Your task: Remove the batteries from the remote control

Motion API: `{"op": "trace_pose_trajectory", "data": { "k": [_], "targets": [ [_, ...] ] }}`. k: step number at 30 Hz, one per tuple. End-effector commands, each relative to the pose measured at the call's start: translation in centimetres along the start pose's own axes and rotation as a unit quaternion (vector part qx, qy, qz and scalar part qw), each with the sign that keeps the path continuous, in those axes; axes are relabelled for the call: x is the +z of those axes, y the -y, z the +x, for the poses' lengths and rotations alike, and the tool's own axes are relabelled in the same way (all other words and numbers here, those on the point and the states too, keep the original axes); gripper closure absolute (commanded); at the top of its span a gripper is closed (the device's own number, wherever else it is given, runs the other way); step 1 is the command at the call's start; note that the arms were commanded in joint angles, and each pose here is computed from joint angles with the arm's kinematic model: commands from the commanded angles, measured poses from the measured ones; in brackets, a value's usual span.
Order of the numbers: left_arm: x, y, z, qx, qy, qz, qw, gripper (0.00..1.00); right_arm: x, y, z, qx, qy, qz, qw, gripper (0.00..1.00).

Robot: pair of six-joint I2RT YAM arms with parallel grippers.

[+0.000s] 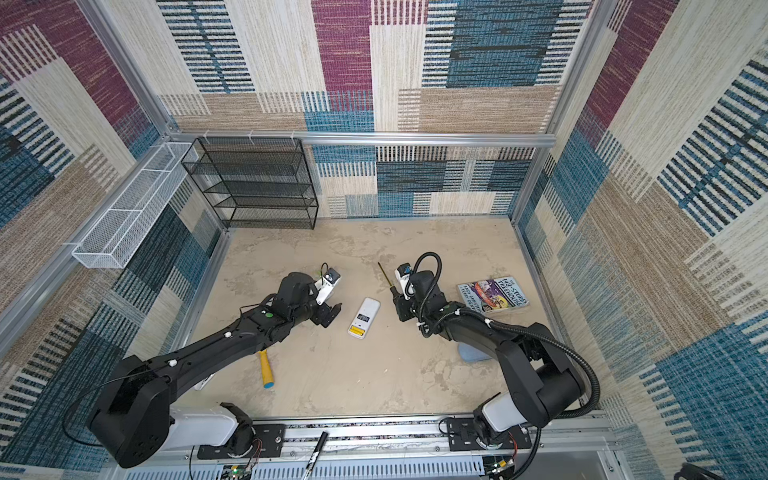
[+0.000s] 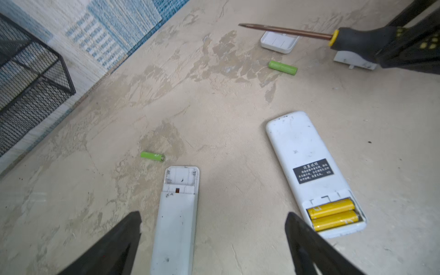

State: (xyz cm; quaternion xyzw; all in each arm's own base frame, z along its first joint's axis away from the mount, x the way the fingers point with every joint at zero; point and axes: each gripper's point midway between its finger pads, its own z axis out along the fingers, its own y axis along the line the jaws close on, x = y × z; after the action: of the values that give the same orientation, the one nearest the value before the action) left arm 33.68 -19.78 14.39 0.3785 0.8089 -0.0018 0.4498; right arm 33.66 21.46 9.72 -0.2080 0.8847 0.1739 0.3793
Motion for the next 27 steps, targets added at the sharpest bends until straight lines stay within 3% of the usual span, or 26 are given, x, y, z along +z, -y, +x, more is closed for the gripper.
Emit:
{"op": "trace_pose_trajectory", "data": {
  "k": [1,8,12,20,27],
  "targets": [
    [-1.2,0.7,-3.1,0.101,0.080,0.019,0.991,0.03,-0.9,-0.8,-0.5,-0.056,0.002,0.004,0.998,0.91],
    [-1.7,0.8,-4.9,0.238,0.109,0.000,0.965,0.01,-3.0,-2.8,-0.3,-0.085,-0.009,-0.027,0.996,0.91],
    [-1.1,1.1,-5.7,0.312,0.133,-0.032,0.940,0.02,-4.2,-4.6,0.1,-0.091,-0.019,-0.072,0.993,0.90],
    [0.8,2.8,-7.4,0.371,0.160,-0.037,0.914,0.08,-5.5,-6.6,0.2,-0.110,-0.023,-0.113,0.987,0.90],
    [2.3,4.3,-7.6,0.388,0.165,-0.007,0.907,0.29,-5.9,-7.7,-0.8,-0.121,-0.018,-0.134,0.983,0.90]
  ]
}}
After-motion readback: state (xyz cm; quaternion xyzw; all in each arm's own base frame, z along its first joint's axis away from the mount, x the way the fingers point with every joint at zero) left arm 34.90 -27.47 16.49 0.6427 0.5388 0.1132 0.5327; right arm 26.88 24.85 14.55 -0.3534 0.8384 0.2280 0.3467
